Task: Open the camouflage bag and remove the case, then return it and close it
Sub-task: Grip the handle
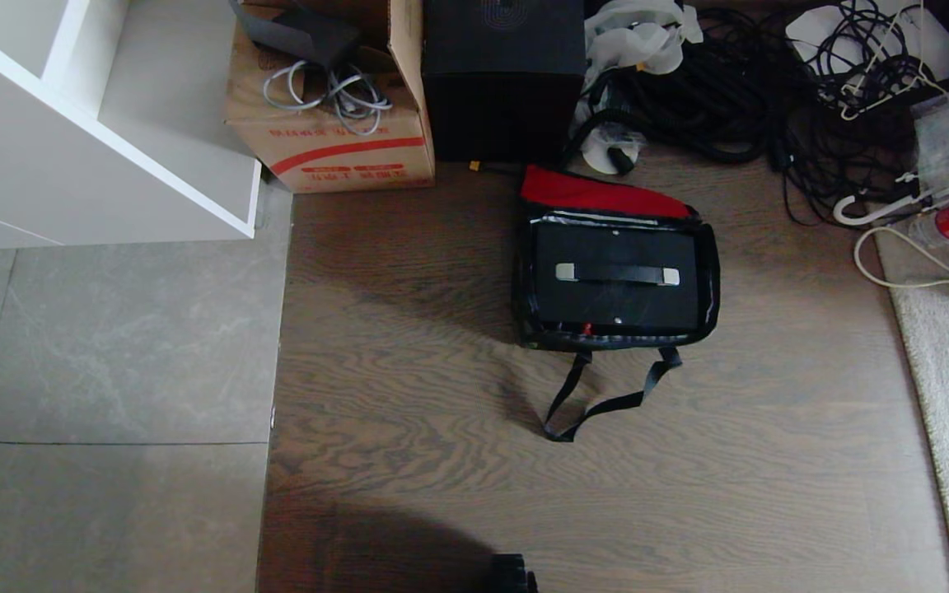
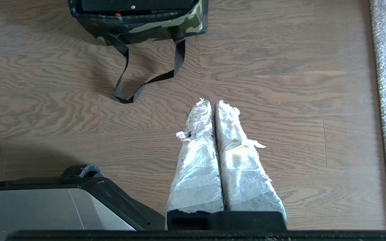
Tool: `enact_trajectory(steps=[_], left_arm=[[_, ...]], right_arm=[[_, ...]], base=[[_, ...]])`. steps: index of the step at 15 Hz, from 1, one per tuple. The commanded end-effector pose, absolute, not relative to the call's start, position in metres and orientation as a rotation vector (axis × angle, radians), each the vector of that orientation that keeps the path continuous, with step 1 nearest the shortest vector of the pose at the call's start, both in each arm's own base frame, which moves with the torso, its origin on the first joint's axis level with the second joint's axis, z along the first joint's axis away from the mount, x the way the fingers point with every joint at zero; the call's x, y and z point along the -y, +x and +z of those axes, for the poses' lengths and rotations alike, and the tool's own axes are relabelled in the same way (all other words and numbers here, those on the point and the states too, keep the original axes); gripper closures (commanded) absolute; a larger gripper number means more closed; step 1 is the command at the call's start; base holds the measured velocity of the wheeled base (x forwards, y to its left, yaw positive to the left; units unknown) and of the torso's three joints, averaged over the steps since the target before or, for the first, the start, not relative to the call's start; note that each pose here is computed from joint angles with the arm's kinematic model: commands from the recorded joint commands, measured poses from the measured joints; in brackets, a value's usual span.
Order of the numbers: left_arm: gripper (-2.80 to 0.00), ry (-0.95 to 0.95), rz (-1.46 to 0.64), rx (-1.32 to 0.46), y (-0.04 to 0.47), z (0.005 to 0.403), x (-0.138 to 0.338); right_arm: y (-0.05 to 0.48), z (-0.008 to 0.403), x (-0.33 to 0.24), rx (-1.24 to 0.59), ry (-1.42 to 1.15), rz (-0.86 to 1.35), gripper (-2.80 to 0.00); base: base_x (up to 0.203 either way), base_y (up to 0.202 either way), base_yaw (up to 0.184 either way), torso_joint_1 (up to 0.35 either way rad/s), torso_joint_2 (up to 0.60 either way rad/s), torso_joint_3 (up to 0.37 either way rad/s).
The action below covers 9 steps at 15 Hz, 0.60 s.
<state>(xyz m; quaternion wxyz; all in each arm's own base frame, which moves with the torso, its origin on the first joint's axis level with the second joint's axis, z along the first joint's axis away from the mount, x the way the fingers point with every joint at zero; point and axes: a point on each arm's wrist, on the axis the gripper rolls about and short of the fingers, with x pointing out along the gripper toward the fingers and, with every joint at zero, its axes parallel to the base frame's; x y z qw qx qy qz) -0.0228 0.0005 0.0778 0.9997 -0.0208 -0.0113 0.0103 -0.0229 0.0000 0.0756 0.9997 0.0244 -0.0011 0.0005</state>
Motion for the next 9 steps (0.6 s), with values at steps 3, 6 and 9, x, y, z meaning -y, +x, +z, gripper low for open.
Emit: enact_trajectory(steps=[3, 6, 9], left_arm=[[0.0, -0.04, 0.02, 0.015, -0.0222, 0.0756, -0.0005], [0.0, -0.043, 0.02, 0.016, -0.0222, 0.0757, -0.0005], [0.0, -0.044, 0.021, 0.016, -0.0222, 0.0757, -0.0005]], right_arm=[[-0.0226, 0.0752, 0.0, -0.002, 0.049, 0.001, 0.0], [-0.0226, 0.0752, 0.0, -0.002, 0.049, 0.001, 0.0], [-0.0226, 0.0752, 0.0, -0.002, 0.049, 0.001, 0.0]], base=[[0.0, 0.0, 0.0, 0.0, 0.0, 0.0], [0.0, 0.0, 0.0, 0.0, 0.0, 0.0], [0.0, 0.0, 0.0, 0.0, 0.0, 0.0]])
